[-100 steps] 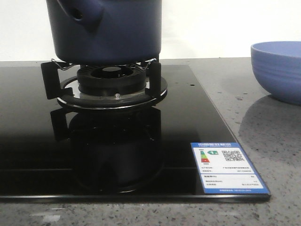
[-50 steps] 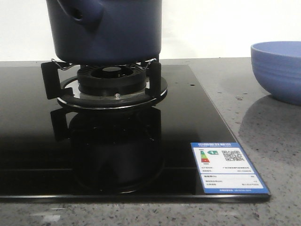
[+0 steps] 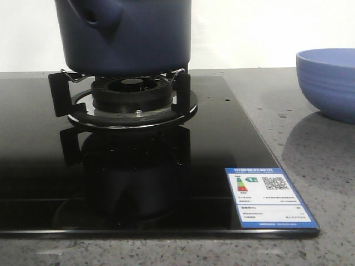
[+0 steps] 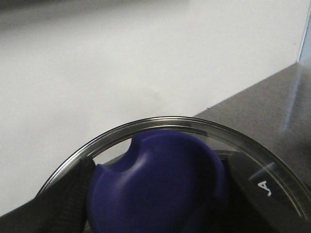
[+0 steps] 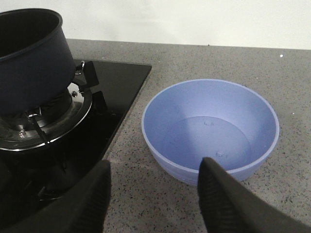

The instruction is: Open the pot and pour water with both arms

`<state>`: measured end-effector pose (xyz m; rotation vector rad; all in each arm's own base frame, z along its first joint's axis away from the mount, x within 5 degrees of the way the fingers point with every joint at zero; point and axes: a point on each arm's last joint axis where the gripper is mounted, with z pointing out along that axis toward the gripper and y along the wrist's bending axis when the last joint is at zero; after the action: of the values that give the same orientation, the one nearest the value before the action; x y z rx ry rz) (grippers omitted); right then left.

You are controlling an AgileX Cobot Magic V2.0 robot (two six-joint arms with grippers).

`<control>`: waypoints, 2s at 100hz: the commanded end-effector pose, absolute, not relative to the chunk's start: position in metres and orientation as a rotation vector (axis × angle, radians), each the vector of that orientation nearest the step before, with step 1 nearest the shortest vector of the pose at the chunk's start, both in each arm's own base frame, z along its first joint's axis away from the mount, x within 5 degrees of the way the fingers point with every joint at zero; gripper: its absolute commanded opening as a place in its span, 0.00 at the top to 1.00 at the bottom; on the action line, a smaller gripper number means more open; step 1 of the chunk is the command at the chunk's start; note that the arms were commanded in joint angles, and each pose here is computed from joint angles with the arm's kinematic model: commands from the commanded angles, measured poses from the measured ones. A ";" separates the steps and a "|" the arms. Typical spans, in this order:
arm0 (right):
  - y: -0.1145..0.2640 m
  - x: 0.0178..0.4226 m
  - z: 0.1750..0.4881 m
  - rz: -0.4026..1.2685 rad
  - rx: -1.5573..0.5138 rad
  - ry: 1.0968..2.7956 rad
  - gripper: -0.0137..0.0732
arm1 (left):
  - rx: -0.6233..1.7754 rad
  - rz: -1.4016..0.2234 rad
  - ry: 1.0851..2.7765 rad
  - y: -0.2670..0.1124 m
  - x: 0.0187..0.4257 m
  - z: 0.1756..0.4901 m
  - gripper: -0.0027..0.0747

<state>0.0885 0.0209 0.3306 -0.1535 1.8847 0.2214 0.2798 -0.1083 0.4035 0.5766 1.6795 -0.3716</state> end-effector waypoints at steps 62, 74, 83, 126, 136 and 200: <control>-0.024 0.238 0.381 0.184 0.006 2.230 0.42 | 0.379 -0.244 1.572 -0.041 0.256 0.453 0.52; -0.035 0.259 0.378 0.178 0.023 2.304 0.42 | 0.379 -0.244 1.572 -0.041 0.256 0.453 0.52; -0.045 0.270 0.372 0.129 0.054 2.370 0.42 | 0.380 -0.239 1.572 -0.040 0.256 0.453 0.52; -0.053 0.290 0.331 0.139 0.064 2.594 0.42 | 0.361 -0.218 1.574 -0.035 0.257 0.453 0.52; -0.053 0.291 0.329 0.142 0.065 2.603 0.42 | 0.361 -0.218 1.574 -0.035 0.257 0.453 0.52; -0.052 0.292 0.322 0.174 0.064 2.658 0.91 | 0.361 -0.218 1.574 -0.035 0.257 0.453 0.52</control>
<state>0.2926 -0.0530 0.3035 0.0612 2.7360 0.1723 0.2684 -0.0387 0.4253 0.4318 1.6742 -0.2327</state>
